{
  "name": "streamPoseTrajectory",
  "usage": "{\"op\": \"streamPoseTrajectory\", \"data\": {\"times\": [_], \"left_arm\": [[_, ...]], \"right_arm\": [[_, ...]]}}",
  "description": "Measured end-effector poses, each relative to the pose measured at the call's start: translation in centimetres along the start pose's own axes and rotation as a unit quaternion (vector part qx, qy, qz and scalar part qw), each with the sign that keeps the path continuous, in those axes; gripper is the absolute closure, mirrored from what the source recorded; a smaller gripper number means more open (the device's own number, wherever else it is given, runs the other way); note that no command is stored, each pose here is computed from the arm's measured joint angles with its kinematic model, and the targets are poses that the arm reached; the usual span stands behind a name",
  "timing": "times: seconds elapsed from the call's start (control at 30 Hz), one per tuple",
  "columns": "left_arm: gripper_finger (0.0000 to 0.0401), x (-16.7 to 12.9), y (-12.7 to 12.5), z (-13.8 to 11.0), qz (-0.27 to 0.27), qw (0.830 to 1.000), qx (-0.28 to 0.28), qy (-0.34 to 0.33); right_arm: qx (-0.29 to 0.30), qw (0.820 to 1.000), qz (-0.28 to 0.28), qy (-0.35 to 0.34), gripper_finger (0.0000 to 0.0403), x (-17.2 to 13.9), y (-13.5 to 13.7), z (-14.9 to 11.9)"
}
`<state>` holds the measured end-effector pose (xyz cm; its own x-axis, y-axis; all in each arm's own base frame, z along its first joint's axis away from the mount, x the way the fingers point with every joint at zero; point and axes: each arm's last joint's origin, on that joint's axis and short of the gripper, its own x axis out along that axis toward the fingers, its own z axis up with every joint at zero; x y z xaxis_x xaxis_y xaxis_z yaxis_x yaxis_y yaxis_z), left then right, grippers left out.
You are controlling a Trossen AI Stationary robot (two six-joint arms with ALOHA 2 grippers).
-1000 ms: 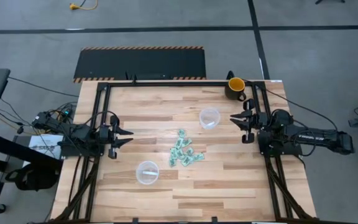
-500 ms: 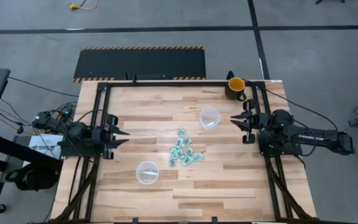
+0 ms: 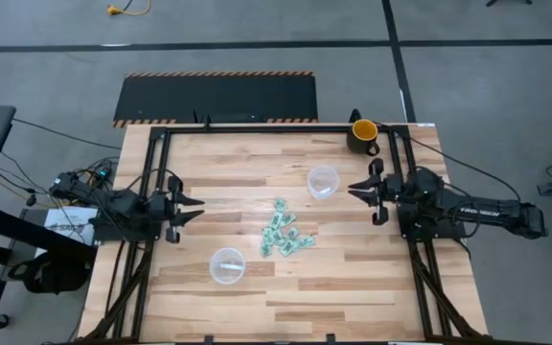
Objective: Pick and place Stevia / Truvia into bins
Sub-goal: Put the stevia packet into the top transparent container
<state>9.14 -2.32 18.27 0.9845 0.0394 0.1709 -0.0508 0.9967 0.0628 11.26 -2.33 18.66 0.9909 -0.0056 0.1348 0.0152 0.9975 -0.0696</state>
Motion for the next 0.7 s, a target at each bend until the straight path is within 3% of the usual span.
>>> {"op": "streamPoseTrajectory", "data": {"times": [0.13, 0.27, 0.6, 0.7], "left_arm": [[0.0303, -0.1, 0.0, 1.1, -0.014, 0.997, 0.046, -0.056], [0.0303, -0.1, 0.1, 1.1, -0.010, 0.996, 0.062, -0.059], [0.0303, 0.0, -0.1, -0.8, -0.005, 0.999, 0.000, 0.046], [0.0303, 0.0, -0.3, -0.9, -0.030, 0.997, -0.018, 0.074]], "right_arm": [[-0.018, 0.998, -0.002, -0.058, 0.0346, -0.1, 0.0, 1.1], [-0.024, 0.998, -0.002, -0.058, 0.0346, -0.1, 0.0, 1.1], [0.075, 0.994, -0.002, 0.085, 0.0346, -0.1, 0.1, -1.7], [0.098, 0.987, -0.004, 0.126, 0.0346, -0.3, 0.2, -2.5]]}}
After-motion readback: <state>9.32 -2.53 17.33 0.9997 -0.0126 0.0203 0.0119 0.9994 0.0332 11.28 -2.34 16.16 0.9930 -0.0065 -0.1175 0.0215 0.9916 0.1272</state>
